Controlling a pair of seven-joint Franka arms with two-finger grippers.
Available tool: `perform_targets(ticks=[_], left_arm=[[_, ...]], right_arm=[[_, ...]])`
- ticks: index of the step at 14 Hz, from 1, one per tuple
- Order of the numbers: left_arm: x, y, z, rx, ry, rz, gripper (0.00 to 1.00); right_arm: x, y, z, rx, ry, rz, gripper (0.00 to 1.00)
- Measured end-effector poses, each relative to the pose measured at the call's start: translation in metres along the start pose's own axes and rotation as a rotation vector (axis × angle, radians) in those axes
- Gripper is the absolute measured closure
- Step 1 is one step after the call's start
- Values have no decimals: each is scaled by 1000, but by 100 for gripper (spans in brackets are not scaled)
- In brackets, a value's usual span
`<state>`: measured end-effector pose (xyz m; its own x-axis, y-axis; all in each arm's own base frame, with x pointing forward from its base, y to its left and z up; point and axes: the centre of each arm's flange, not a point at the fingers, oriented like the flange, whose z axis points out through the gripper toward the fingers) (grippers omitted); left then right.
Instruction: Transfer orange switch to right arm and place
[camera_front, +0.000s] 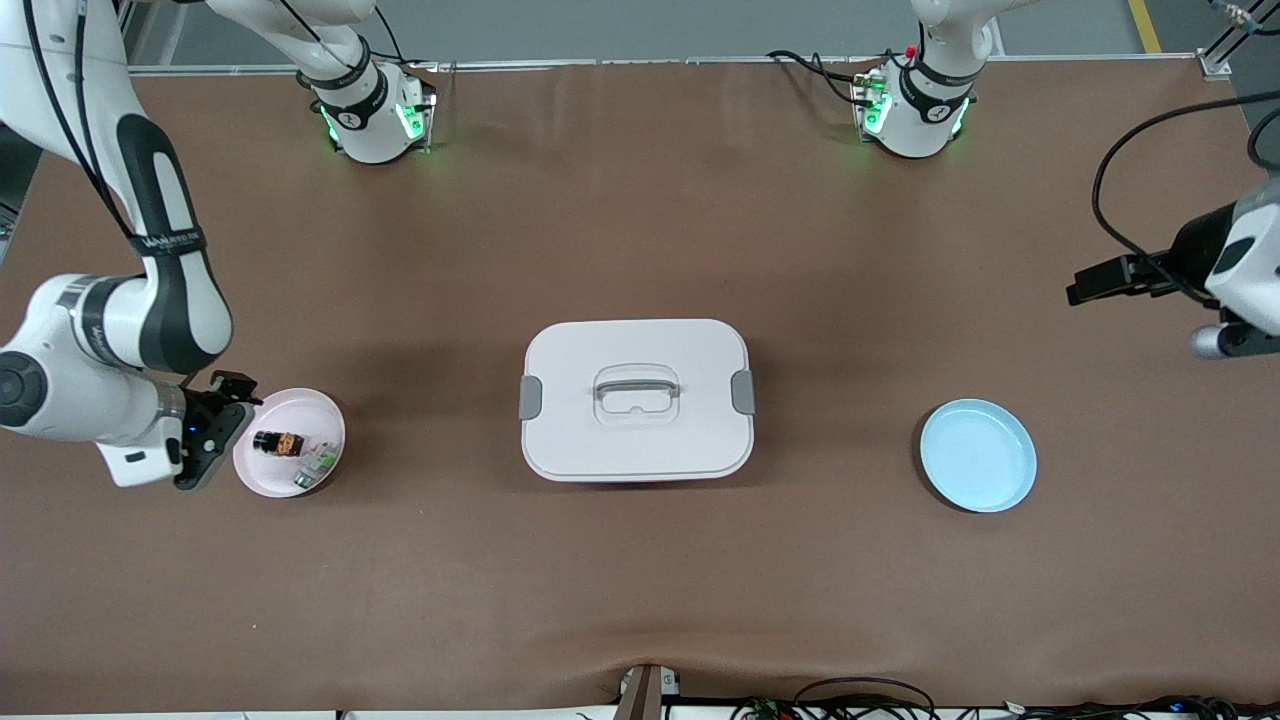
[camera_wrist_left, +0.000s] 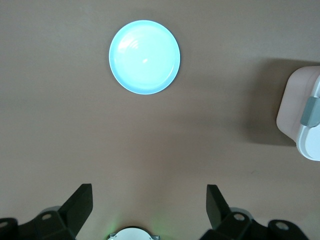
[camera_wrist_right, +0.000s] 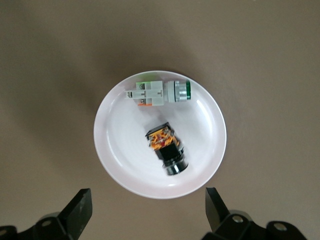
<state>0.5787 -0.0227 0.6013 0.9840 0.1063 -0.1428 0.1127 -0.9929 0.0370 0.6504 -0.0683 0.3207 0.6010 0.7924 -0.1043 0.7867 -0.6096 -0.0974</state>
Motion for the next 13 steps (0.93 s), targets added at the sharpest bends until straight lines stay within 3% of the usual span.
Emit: perform_targets(ticks=[4, 8, 11, 13], left_arm=[[-36, 7, 13, 34, 109, -21, 0], [-80, 15, 27, 57, 162, 11, 0], [-83, 15, 23, 51, 190, 43, 0], [-81, 12, 20, 43, 201, 41, 0]], right_arm=[[-21, -2, -49, -28, 28, 215, 0], [-54, -7, -103, -28, 51, 442, 0], [-55, -21, -137, -22, 70, 631, 0], [-59, -26, -162, -2, 51, 682, 0]])
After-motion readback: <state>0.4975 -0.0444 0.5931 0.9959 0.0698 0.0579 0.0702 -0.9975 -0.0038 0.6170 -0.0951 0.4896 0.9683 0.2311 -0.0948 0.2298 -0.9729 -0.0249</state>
